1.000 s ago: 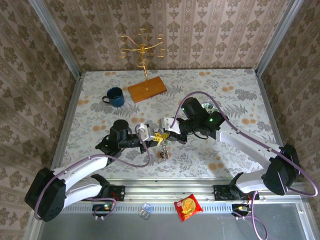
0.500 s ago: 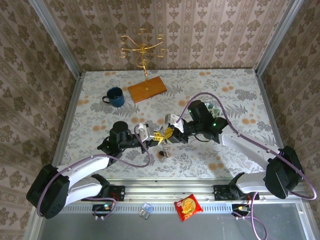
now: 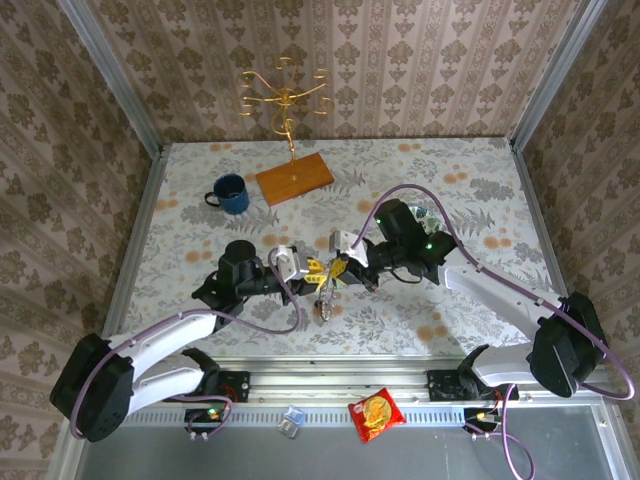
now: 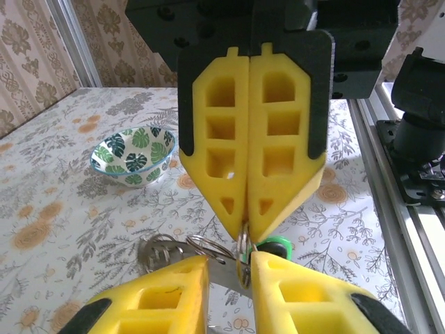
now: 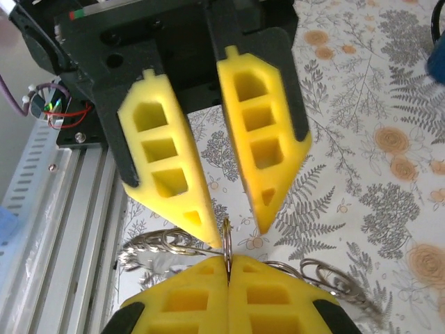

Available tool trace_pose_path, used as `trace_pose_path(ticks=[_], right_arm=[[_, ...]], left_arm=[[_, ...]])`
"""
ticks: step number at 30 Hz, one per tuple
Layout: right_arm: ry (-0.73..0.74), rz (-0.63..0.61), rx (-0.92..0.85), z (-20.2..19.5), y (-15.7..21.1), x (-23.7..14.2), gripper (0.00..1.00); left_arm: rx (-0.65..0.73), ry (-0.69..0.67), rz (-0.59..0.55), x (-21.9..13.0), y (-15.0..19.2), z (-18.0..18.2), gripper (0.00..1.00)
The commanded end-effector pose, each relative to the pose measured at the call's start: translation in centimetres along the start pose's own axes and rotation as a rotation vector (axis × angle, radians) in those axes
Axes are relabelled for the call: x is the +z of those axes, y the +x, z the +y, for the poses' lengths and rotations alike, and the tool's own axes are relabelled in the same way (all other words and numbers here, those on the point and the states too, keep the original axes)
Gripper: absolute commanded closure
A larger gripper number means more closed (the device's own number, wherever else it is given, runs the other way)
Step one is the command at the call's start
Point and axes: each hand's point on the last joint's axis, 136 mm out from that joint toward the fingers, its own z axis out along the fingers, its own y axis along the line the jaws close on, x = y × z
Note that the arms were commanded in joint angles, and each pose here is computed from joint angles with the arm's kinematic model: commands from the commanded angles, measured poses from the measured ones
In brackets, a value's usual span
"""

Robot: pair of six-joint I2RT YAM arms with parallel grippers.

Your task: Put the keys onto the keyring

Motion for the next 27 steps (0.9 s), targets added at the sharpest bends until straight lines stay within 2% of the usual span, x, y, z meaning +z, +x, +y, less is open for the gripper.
trace_pose_path(ticks=[1, 5, 10, 11, 15, 16, 21, 27], right_arm=[[-0.003, 0.045, -0.087, 0.2, -0.9, -0.4, 1.0], [-0.018, 0.082, -0.133, 0.5, -1.4, 0.1, 1.0], [-0.035, 0.084, -0.142, 0.9, -2.0, 0.2, 1.0], [-0.03, 0.081, -0.133, 1.0, -1.9, 0.1, 0.95], [0.024, 0.031, -0.066, 0.0, -1.5, -0.3, 0.71], [0.033, 0.024, -0.045, -0.1, -1.2, -0.4, 0.69], [0.053, 0.004, 0.035, 0.0, -0.2, -0.5, 0.67], [0.073, 0.016, 0.081, -0.1, 0.7, -0.4, 0.74]], left_arm=[[0.05, 0.026, 0.033, 0.1, -0.9, -0.3, 0.78], [0.061, 0.045, 0.063, 0.5, -0.7, -0.4, 0.8], [0.088, 0.052, 0.083, 0.7, -0.8, -0.5, 0.96], [0.093, 0.047, 0.085, 0.6, -0.8, -0.4, 1.0], [0.101, 0.033, 0.075, 0.4, -0.7, -0.4, 1.0], [0.098, 0.031, 0.068, 0.4, -0.7, -0.5, 1.0], [0.094, 0.022, 0.035, 0.4, -0.9, -0.5, 1.0], [0.093, 0.015, 0.035, 0.3, -0.7, -0.5, 1.0]])
